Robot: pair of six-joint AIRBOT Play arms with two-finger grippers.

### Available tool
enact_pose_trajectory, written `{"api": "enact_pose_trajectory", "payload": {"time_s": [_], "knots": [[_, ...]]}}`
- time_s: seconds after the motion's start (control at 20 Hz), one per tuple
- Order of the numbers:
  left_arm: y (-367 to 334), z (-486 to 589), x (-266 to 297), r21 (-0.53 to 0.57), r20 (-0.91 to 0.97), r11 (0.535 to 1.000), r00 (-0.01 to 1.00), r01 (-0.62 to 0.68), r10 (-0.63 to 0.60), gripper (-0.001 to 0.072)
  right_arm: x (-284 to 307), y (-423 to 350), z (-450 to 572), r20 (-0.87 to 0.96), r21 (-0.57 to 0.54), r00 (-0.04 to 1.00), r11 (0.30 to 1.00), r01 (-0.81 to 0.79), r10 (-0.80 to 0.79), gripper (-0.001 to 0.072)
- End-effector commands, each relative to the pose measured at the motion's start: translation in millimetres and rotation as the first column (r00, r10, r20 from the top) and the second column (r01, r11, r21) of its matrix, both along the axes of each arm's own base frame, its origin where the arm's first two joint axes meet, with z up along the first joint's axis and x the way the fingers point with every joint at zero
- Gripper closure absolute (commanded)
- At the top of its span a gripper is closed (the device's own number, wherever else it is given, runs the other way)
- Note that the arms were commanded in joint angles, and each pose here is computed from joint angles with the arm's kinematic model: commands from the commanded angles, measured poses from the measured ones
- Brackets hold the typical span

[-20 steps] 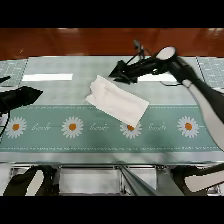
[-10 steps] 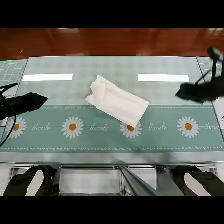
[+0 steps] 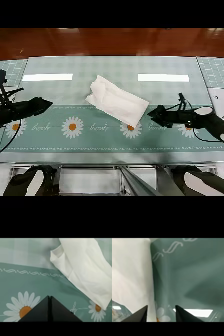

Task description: Fold the shirts.

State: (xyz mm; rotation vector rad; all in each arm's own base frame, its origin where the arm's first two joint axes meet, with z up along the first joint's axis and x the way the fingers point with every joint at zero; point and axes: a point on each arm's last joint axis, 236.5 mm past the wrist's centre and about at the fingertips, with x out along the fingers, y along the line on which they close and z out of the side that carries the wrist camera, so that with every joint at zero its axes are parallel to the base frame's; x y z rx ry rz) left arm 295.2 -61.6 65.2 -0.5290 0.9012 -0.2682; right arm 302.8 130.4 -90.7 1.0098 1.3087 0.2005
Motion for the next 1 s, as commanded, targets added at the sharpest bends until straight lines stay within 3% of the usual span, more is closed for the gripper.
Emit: {"api": "enact_pose_trajectory", "payload": {"time_s": [0.0, 0.15, 0.2, 0.25, 0.3, 0.45, 0.6, 0.75, 0.95], "knots": [[-0.3, -0.9, -0.3, -0.003, -0.002, 1.0, 1.0, 0.0, 0.0, 0.0679, 20.5, 34.7, -12.6, -0.006, 0.11, 1.0, 0.994, -0.012, 0.012, 0.0297], [-0.2, -0.9, -0.1, -0.003, -0.002, 1.0, 1.0, -0.001, 0.001, 0.0679, 38.7, 59.0, -7.9, 0.021, 0.112, 0.997, 0.99, -0.08, 0.078, 0.0303], [-0.2, -0.9, -0.1, -0.003, -0.002, 1.0, 1.0, -0.001, 0.001, 0.0679, 44.4, 68.1, -3.6, 0.035, 0.12, 0.994, 0.987, -0.108, 0.105, 0.0347], [-0.3, -0.9, -0.2, -0.003, -0.002, 1.0, 1.0, 0.0, 0.0, 0.0679, 49.5, 76.5, 4.5, 0.055, 0.132, 0.99, 0.982, -0.138, 0.132, 0.0475], [-0.2, -0.9, -0.1, -0.003, -0.002, 1.0, 1.0, -0.001, 0.001, 0.0679, 54.5, 85.2, 17.2, 0.1, 0.135, 0.98, 0.973, -0.186, 0.173, 0.069], [-0.2, -0.9, -0.1, -0.003, -0.002, 1.0, 1.0, -0.001, 0.001, 0.0679, 79.3, 102.2, 72.4, 0.23, 0.099, 0.936, 0.95, -0.295, 0.267, 0.0689], [-0.2, -0.9, -0.1, -0.003, -0.002, 1.0, 1.0, -0.001, 0.001, 0.0679, 118.8, 96.2, 150.7, 0.338, -0.071, 0.865, 0.927, -0.369, 0.37, 0.069], [-0.3, -0.8, -0.2, -0.003, -0.002, 1.0, 1.0, -0.001, 0.001, 0.0679, 154.3, 59.9, 235.8, 0.424, -0.292, 0.805, 0.904, -0.312, 0.415, 0.069], [-0.3, -0.8, -0.2, -0.003, -0.002, 1.0, 1.0, -0.001, 0.001, 0.0679, 160.4, -6.8, 328.5, 0.49, -0.404, 0.785, 0.897, -0.18, 0.379, 0.069]]}}
